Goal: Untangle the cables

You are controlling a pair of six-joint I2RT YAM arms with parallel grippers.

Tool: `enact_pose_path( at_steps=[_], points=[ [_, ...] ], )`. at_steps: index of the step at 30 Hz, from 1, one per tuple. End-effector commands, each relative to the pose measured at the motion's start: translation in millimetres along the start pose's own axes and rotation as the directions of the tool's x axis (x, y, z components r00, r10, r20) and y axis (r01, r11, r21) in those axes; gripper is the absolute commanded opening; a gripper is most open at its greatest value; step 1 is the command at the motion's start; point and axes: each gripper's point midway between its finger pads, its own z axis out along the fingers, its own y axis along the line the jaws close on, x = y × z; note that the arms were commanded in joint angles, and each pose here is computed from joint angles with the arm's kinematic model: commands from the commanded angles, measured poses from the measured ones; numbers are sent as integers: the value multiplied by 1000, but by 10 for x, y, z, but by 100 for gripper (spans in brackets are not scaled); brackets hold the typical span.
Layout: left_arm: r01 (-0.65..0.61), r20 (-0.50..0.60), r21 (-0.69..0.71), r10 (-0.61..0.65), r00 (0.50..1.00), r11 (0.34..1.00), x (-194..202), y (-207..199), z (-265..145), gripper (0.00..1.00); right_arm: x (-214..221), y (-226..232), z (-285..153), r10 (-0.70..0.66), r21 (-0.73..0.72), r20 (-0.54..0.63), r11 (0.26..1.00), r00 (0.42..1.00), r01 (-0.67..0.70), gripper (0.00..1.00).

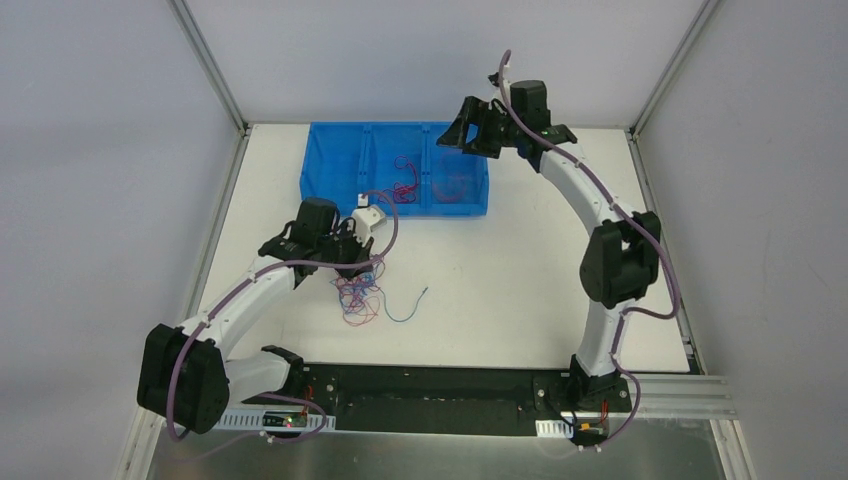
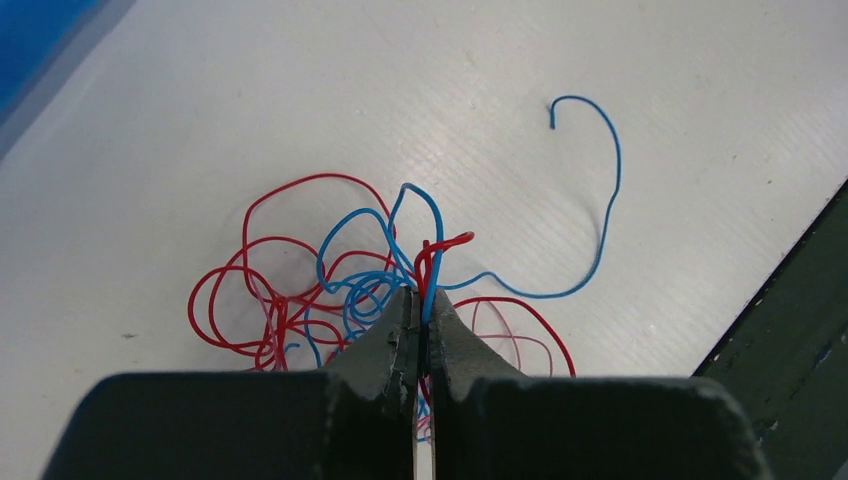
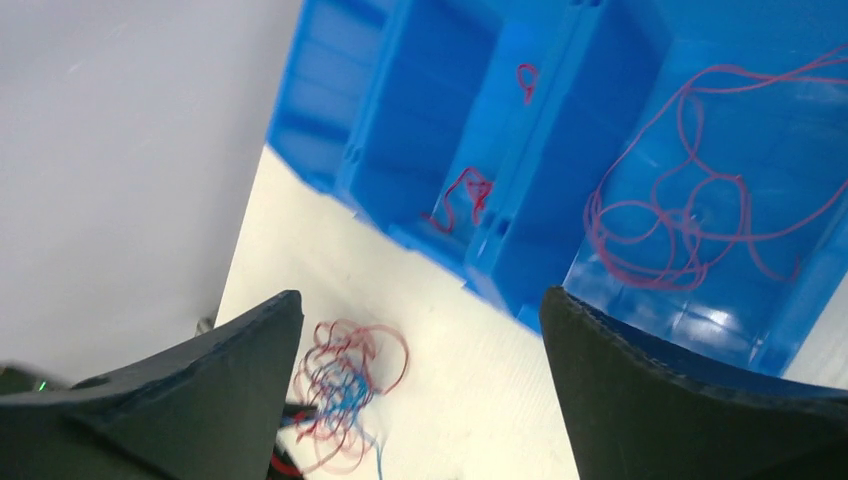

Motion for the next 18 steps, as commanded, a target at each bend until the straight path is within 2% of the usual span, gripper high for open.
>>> enact_pose_path(
  at_steps=[1,6,10,13,16,17,18],
  points=[
    [39,41,76,-43,998,996,-253,-154,-43,0,-80,602,-787,-128,-115,-5,985,992,127,94],
    [87,52,150,-96,994,985,-552,-378,88,0,197,505,-1114,-133,-152,-94,981,987,117,95],
    [148,100,218,-172,980,965,-1053,-605,285,0,636,338,-1250,-148,-195,-193,975,970,110,95],
    [148,148,284,-195,970,947,-1374,-808,219,0,931,270,-1358,-164,-218,-239,970,957,112,95],
    [179,140,357,-242,960,917,-1455,-958,119,1,1199,293,-1414,-163,-262,-282,961,945,87,95],
    [197,126,368,-259,958,908,-1427,-981,112,17,1275,302,-1405,-165,-269,-296,960,941,84,95],
    [214,108,372,-271,957,903,-1373,-980,103,39,1354,314,-1389,-175,-274,-311,958,934,88,95]
  ],
)
